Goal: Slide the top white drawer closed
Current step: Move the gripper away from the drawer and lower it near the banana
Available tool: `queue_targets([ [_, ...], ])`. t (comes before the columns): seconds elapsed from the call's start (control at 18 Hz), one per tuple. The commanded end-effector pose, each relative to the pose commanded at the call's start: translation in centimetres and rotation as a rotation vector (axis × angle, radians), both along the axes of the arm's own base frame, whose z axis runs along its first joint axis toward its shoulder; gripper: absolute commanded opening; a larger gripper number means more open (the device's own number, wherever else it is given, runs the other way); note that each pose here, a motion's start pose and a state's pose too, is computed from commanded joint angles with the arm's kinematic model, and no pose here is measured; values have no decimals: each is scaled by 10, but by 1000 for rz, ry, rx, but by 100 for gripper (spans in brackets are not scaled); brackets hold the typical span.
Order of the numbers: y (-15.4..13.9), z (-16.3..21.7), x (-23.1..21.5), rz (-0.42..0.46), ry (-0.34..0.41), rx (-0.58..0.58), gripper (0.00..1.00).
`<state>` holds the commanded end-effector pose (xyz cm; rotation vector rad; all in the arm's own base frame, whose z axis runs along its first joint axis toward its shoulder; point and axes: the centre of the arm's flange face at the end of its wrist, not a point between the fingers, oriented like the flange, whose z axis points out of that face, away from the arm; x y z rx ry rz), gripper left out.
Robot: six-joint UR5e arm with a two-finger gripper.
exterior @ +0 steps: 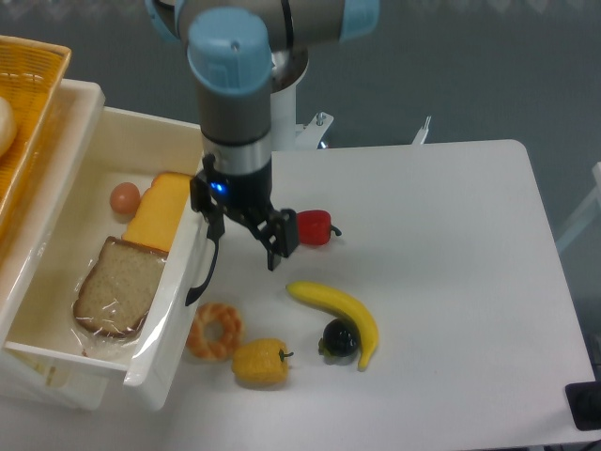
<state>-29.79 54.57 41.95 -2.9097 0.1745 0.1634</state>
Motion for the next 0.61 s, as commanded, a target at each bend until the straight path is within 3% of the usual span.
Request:
queue_targets([
  [0.33,-2,-3,-18,19,5,-6,100],
  [0.61,-6,-30,-43,58,-10,-53,100],
])
